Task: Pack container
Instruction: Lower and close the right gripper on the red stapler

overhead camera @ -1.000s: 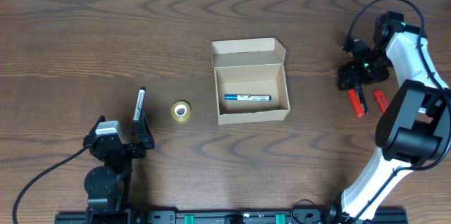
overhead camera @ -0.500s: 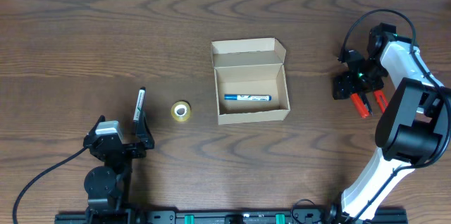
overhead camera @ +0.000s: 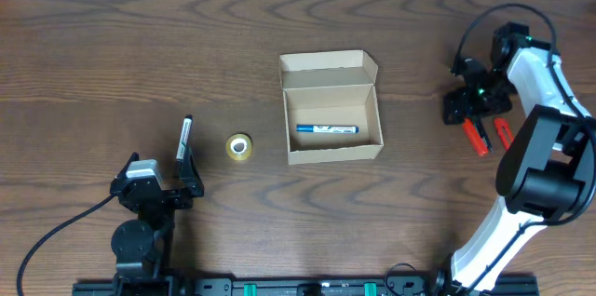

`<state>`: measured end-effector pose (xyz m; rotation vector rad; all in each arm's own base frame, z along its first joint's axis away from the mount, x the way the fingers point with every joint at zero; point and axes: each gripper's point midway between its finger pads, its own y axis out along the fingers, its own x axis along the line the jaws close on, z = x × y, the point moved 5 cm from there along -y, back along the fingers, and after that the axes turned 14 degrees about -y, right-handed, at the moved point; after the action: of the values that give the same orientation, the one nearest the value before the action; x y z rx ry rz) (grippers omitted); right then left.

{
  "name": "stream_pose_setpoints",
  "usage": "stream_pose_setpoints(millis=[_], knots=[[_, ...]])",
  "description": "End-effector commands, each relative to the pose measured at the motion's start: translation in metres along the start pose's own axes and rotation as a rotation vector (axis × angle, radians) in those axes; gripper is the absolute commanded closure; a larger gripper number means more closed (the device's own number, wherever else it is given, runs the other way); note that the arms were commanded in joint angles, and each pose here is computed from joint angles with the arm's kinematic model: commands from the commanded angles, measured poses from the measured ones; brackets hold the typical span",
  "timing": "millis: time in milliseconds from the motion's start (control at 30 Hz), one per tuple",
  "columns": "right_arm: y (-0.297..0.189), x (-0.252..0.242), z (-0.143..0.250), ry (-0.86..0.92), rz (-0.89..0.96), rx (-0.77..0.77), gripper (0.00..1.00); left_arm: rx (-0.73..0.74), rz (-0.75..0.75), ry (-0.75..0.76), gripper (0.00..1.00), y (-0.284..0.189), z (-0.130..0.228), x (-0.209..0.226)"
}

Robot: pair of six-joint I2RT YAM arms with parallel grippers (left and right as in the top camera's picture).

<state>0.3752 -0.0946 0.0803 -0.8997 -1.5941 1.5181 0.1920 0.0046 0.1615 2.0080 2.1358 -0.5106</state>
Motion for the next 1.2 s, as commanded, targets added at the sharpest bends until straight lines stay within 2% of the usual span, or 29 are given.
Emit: stream_pose_setpoints(millis=[0, 167, 500, 1167], knots=[[-0.042, -0.007, -0.011, 0.004, 0.086, -0.09, 0.18, 0.026, -0.009, -0.006, 0.05, 0.002, 0.012, 0.004], [-0.047, -0.008, -0.003, 0.01, 0.087, -0.076, 0.19, 0.026, -0.009, -0.006, 0.05, 0.002, 0.011, 0.004], [-0.044, -0.029, 0.032, 0.129, 0.027, -0.083, 0.23, 0.024, -0.008, -0.006, 0.05, 0.002, 0.011, 0.004], [-0.006, -0.002, 0.031, 0.068, -0.034, -0.054, 0.26, 0.021, -0.008, -0.006, 0.05, 0.002, 0.011, 0.004]])
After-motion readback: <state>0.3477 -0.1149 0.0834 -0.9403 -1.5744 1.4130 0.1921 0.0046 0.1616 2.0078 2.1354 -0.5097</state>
